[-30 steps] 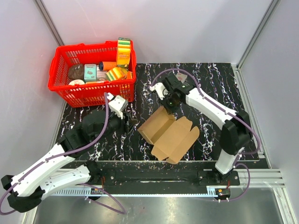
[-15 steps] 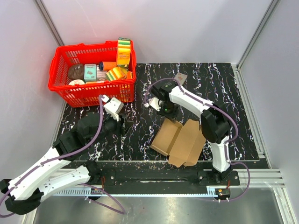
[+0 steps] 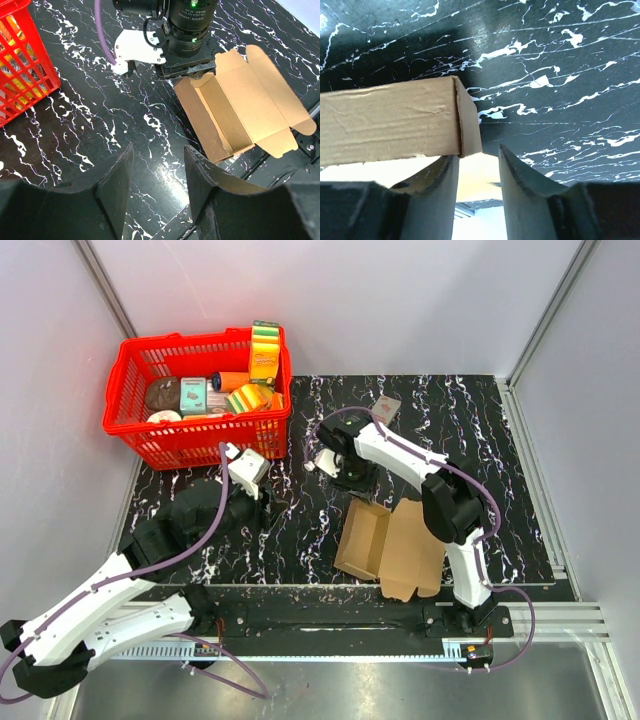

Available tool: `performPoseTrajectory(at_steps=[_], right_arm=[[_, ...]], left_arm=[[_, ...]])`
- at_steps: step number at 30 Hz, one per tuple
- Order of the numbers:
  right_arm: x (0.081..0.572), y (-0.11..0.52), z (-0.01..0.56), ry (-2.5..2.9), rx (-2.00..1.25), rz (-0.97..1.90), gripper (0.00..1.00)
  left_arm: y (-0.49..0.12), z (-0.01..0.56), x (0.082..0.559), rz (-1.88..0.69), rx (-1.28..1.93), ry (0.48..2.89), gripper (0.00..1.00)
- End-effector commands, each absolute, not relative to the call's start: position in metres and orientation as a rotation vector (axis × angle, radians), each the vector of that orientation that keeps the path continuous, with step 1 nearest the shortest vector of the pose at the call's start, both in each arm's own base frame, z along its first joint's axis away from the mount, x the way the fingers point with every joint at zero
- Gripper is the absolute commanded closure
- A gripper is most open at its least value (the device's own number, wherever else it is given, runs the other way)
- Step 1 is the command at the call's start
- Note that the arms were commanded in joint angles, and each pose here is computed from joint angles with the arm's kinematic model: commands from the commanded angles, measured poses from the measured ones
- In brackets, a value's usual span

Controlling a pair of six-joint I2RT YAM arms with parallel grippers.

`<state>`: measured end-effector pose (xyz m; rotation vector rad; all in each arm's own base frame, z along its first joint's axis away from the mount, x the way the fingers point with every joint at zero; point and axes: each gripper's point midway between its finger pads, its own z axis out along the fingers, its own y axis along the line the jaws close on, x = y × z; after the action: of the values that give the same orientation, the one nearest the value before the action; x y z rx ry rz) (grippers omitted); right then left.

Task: Fold the paper box

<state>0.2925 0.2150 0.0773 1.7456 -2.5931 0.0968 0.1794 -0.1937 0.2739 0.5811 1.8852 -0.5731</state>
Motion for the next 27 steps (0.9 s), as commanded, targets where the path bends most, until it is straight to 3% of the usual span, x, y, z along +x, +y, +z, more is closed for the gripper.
performPoseTrajectory(at_steps=[1, 6, 13, 19, 22, 27], right_arm=[[0.299, 0.231, 0.11, -2.674, 1.822, 0.041, 0.55], [0.316, 0.253, 0.141, -2.869, 1.895, -0.054, 0.48], [0.318, 0.3, 0.184, -2.991, 1.988, -0.519, 0.45], [0.327, 0.29, 0.19, -3.08, 1.932, -0.479, 0.44], [0.351, 0.278, 0.203, -3.301, 1.699, -0.543, 0.43], [0.382, 0.221, 0.212, -3.748, 0.694, -0.546, 0.43]], left_arm=[[-0.193, 0.289, 0.181, -0.589, 0.552, 1.84, 0.5], [-0.193, 0.289, 0.181, -0.594, 0.541, 1.839, 0.5], [-0.194, 0.286, 0.18, -0.597, 0.54, 1.848, 0.5], [-0.193, 0.282, 0.18, -0.591, 0.54, 1.858, 0.5], [-0.196, 0.281, 0.181, -0.599, 0.543, 1.864, 0.5], [-0.201, 0.277, 0.18, -0.616, 0.554, 1.88, 0.5]])
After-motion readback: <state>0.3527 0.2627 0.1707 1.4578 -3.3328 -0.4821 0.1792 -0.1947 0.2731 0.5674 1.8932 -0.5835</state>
